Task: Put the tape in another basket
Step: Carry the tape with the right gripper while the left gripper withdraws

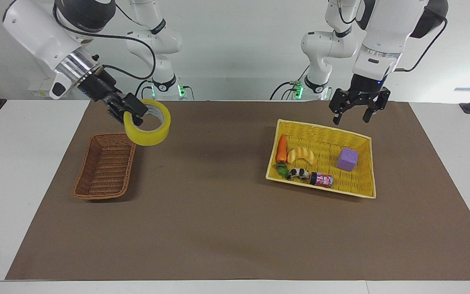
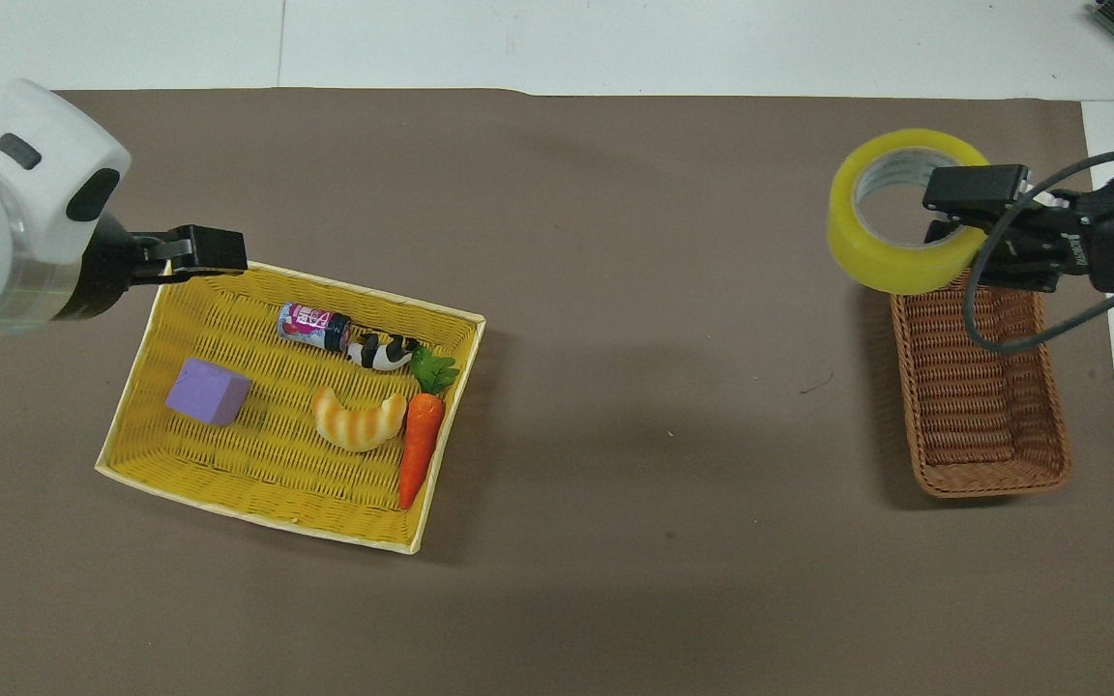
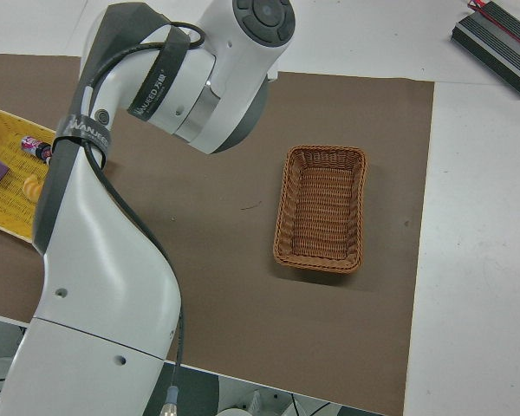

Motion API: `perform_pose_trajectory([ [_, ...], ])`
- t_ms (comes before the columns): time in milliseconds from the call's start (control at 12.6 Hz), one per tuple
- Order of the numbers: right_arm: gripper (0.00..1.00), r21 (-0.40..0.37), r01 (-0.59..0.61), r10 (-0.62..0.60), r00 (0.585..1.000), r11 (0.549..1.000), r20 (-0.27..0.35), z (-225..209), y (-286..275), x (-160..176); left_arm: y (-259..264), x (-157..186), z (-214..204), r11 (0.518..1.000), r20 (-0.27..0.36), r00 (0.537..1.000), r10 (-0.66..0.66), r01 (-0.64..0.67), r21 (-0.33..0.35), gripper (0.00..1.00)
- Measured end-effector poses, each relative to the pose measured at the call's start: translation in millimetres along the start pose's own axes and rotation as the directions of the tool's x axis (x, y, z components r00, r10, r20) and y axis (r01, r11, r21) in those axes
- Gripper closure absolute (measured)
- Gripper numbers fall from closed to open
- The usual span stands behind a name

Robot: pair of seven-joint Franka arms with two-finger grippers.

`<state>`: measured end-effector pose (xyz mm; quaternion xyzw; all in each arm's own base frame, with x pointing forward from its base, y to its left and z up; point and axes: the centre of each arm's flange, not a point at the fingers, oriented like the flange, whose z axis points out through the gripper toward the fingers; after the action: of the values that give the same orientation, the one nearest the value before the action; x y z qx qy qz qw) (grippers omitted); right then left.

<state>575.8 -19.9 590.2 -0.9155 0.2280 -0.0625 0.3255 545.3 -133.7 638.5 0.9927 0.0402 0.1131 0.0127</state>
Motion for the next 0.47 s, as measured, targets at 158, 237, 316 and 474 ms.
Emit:
perform_pose_trajectory([
  [158, 0.98, -0.048, -0.053, 0.053, 0.999, 0.997, 0.008, 5.0, 67.1, 27.4, -39.0, 6.0, -9.4, 0.999, 0.022, 0.999, 0.045, -0.046, 0.024, 0.00],
  [237, 0.98, -0.066, -0.033, 0.035, 0.999, 0.997, 0.033, 10.5, 99.5, 39.0, -56.2, 7.0, -11.4, 0.997, 0.038, 0.997, 0.064, -0.065, 0.032, 0.00],
  [316, 0.98, -0.082, -0.014, 0.018, 0.998, 0.997, 0.058, 17.0, 131.4, 48.6, -70.5, 8.3, -14.0, 0.997, 0.046, 0.997, 0.068, -0.070, 0.036, 0.00],
  [474, 0.98, -0.102, 0.017, -0.006, 0.995, 0.995, 0.102, 30.5, 192.5, 57.9, -95.2, 11.8, -20.8, 0.998, 0.052, 0.997, 0.061, -0.063, 0.024, 0.00],
])
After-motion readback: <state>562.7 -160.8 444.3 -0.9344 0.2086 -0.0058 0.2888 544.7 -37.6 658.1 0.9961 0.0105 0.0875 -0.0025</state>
